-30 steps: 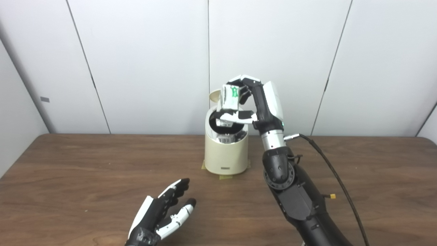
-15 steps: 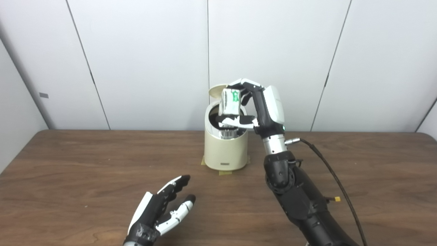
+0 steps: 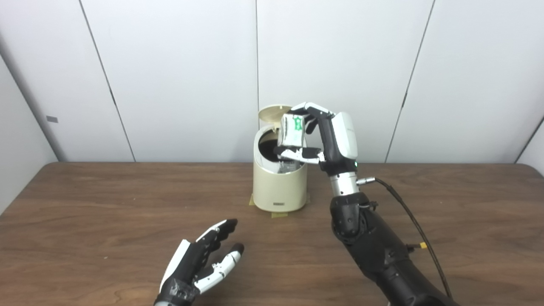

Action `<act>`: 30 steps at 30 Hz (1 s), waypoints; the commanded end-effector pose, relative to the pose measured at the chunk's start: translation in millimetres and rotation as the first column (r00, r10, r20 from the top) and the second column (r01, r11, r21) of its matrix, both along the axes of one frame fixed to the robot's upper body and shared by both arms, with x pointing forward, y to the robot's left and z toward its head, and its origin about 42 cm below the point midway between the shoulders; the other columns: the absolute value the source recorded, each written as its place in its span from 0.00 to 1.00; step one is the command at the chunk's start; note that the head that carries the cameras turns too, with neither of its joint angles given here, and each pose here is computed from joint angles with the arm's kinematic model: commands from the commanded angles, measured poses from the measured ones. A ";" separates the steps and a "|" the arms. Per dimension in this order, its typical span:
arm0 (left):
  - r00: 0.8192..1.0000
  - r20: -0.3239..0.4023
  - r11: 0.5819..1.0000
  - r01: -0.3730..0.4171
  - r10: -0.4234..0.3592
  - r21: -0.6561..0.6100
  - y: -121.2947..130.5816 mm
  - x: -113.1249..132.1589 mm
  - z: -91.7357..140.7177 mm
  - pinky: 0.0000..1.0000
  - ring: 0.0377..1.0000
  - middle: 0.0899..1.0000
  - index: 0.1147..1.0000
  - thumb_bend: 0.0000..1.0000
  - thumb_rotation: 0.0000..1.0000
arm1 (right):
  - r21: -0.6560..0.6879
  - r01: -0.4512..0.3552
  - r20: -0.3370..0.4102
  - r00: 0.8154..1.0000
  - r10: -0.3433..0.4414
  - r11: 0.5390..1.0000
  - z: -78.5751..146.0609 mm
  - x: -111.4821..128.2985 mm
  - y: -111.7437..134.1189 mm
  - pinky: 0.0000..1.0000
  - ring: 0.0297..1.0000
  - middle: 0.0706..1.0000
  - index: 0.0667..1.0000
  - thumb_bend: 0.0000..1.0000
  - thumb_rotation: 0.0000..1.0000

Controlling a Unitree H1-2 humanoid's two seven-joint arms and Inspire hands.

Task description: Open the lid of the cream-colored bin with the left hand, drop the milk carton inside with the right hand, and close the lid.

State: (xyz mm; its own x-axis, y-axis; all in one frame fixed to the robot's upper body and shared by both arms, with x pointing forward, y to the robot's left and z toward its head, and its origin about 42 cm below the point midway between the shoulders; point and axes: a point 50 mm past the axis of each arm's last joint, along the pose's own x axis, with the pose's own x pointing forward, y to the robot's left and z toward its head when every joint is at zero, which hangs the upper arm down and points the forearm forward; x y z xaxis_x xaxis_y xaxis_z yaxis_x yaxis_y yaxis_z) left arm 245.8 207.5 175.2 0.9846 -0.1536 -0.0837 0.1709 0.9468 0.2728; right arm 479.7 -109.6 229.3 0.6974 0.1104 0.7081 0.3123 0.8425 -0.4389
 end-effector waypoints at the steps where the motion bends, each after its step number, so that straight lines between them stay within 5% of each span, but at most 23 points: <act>1: 0.999 0.049 0.999 -0.011 0.013 -0.030 -4.0 -2.4 8.7 0.95 0.93 0.90 0.88 0.39 0.39 | 0.046 -0.024 0.118 0.993 0.019 0.999 38.2 9.5 4.9 0.29 0.40 0.50 0.47 0.49 0.00; 12: 0.998 0.055 1.000 -0.007 0.008 -0.017 -6.1 -1.5 10.2 0.96 0.94 0.90 0.87 0.38 0.37 | -0.018 -0.003 0.100 0.995 0.004 1.000 32.7 8.5 3.5 0.34 0.42 0.48 0.44 0.50 0.00; 17: 0.998 0.058 1.000 -0.007 0.008 -0.019 -6.0 -1.1 9.2 0.96 0.94 0.90 0.87 0.36 0.34 | -0.117 0.051 0.064 0.997 -0.043 0.992 32.7 7.5 3.1 0.31 0.44 0.59 0.45 0.51 0.00; 18: 0.998 0.059 1.000 -0.008 0.010 -0.020 -6.0 -0.9 9.1 0.96 0.93 0.90 0.87 0.35 0.34 | -0.129 0.039 0.047 0.998 -0.033 0.991 32.4 7.2 3.1 0.42 0.54 0.64 0.46 0.52 0.08; 19: 0.998 0.060 1.000 -0.008 0.009 -0.019 -6.0 -0.7 9.0 0.95 0.93 0.90 0.87 0.35 0.34 | -0.141 0.029 0.027 0.999 -0.026 0.990 32.0 6.9 3.3 0.53 0.60 0.67 0.53 0.75 0.07; 21: 0.998 0.063 1.000 -0.006 0.007 -0.019 -5.9 -0.3 8.8 0.94 0.93 0.90 0.87 0.33 0.32 | -0.156 0.010 -0.031 0.999 -0.015 0.988 31.7 6.4 4.5 0.71 0.73 0.75 0.63 0.95 0.11; 25: 0.998 0.066 1.000 -0.004 0.005 -0.019 -6.2 0.1 8.0 0.92 0.92 0.90 0.87 0.29 0.32 | -0.159 0.003 -0.074 0.997 -0.015 0.987 32.9 7.0 7.0 0.76 0.84 0.84 0.70 1.00 0.19; 30: 0.998 0.065 1.000 0.006 -0.006 -0.004 -4.4 -0.3 6.1 0.91 0.94 0.91 0.88 0.24 0.33 | -0.179 0.030 -0.089 0.995 -0.046 0.983 34.4 7.2 9.2 0.70 0.85 0.89 0.78 1.00 0.27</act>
State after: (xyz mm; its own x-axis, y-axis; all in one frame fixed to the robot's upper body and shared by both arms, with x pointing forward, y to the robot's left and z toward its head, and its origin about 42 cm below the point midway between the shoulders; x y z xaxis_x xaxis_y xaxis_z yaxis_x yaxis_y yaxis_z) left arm 245.7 205.4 175.4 0.9861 -0.1506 -0.0707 0.1644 0.9468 0.2767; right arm 480.4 -104.4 231.0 0.8130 0.2072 0.5441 0.2450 0.7260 -0.6425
